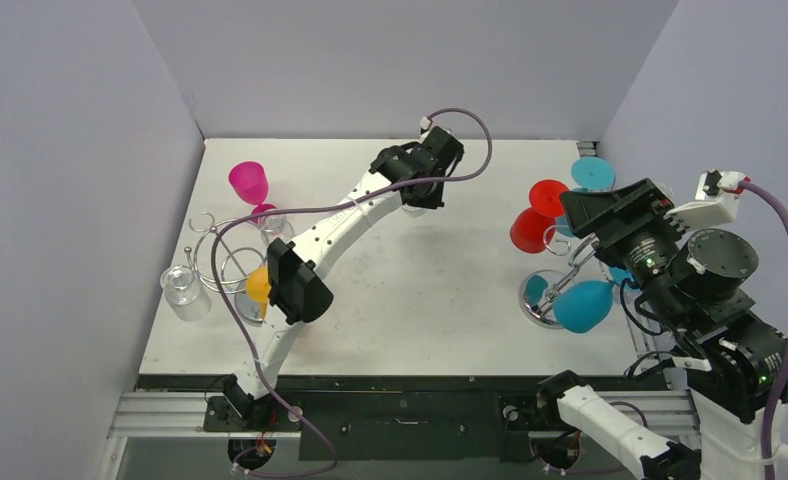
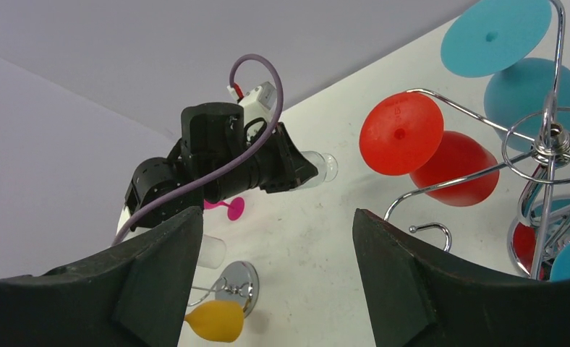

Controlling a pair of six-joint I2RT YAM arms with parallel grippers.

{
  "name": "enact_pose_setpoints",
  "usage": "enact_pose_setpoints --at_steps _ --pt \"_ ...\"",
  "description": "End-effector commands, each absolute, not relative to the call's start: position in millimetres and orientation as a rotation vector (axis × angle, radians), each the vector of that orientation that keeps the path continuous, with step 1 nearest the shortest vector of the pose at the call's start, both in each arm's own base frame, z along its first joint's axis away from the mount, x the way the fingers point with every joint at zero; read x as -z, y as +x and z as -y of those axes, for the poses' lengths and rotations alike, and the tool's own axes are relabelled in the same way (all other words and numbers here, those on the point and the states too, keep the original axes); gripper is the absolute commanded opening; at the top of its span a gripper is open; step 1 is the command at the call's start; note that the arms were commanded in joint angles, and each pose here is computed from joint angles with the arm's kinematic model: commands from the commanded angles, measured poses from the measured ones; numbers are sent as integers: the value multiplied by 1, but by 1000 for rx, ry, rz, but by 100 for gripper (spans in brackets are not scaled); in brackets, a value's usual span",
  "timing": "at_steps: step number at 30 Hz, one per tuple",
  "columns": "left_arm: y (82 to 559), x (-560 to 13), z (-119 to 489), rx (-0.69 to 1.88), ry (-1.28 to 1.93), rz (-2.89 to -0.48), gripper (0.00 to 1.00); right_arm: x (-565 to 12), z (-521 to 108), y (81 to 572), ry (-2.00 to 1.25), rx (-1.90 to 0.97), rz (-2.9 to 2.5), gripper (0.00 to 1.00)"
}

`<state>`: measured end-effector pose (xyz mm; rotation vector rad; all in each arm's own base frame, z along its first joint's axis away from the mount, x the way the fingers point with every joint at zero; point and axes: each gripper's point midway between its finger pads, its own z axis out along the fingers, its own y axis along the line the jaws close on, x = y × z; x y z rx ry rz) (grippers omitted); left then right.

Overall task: Take the wine glass off the wine glass rack
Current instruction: Place the wine glass at the center of the board.

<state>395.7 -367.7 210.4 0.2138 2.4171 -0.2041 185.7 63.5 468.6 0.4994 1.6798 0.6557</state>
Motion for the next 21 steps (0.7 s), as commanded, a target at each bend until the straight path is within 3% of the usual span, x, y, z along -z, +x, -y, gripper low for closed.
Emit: enact_pose_setpoints --at_steps 1,21 --pt "408 -209 369 221 226 -2397 0 -452 -69 184 458 -649 -1741 71" --pt "413 -122 359 109 261 -2560 0 -427 -84 184 474 -732 -1783 71"
